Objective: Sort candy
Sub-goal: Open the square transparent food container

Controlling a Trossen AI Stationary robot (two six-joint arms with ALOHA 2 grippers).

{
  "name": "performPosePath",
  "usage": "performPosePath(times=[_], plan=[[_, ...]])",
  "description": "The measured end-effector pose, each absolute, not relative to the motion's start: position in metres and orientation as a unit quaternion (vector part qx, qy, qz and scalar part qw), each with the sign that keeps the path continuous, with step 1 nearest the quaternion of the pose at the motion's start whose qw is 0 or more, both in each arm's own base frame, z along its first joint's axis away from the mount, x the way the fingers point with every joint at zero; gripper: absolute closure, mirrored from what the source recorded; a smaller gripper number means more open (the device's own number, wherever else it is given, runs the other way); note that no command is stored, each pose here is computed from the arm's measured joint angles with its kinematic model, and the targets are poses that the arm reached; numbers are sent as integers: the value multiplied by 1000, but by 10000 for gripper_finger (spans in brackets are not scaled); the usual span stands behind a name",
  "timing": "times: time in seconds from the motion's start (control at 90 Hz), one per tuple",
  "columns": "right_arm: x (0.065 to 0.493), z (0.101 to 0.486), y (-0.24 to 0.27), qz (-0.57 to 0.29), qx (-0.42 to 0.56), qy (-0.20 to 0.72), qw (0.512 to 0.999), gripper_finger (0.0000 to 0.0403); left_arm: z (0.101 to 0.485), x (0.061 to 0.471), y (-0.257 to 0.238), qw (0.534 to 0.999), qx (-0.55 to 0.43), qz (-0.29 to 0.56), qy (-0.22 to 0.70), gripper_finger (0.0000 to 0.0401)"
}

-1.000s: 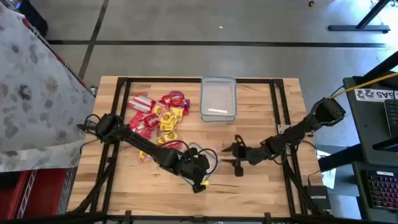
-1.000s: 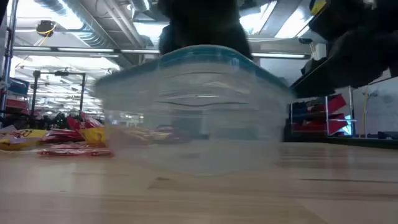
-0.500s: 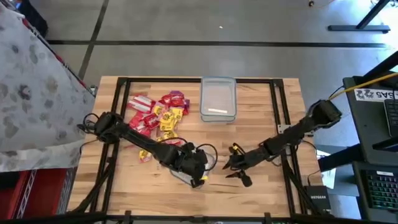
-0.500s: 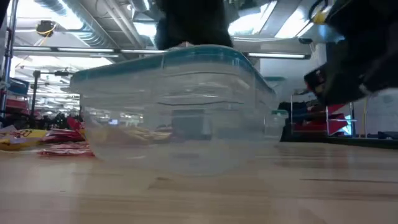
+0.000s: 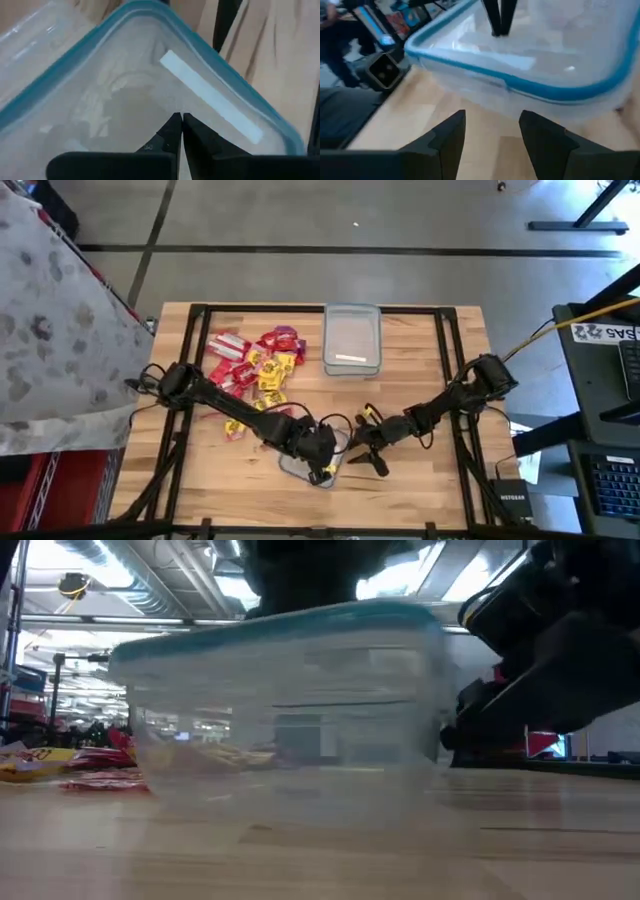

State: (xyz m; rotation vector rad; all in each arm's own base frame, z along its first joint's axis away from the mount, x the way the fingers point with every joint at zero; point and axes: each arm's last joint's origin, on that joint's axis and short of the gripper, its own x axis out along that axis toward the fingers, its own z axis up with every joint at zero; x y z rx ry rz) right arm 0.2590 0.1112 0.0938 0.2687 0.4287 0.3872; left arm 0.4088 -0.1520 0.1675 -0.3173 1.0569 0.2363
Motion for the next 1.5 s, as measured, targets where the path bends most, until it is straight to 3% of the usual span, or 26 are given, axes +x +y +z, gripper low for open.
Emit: performPosePath(times=[0.344, 0.633, 0.889, 1.078, 1.189, 1.322, 1.5], plan=[[259, 97, 113, 240, 166, 211, 933, 226, 160, 411, -154, 854, -128, 142, 484, 401], [251, 109, 122, 402, 196, 210, 869, 226, 153, 417, -154, 865, -115, 158, 462, 401], [237, 134, 129, 441, 155, 187, 864, 226, 151, 421, -154, 875, -103, 158, 445, 401], [220, 145, 130, 338, 90, 268, 898, 226, 170, 424, -149, 892, -78, 168, 413, 401], [212, 143, 125, 254, 56, 315, 913, 226, 196, 426, -142, 902, -56, 165, 394, 401], [212, 140, 122, 223, 45, 329, 917, 226, 235, 423, -133, 914, -46, 168, 367, 401], [215, 135, 115, 150, 8, 323, 934, 226, 230, 407, -118, 865, -40, 203, 457, 401]])
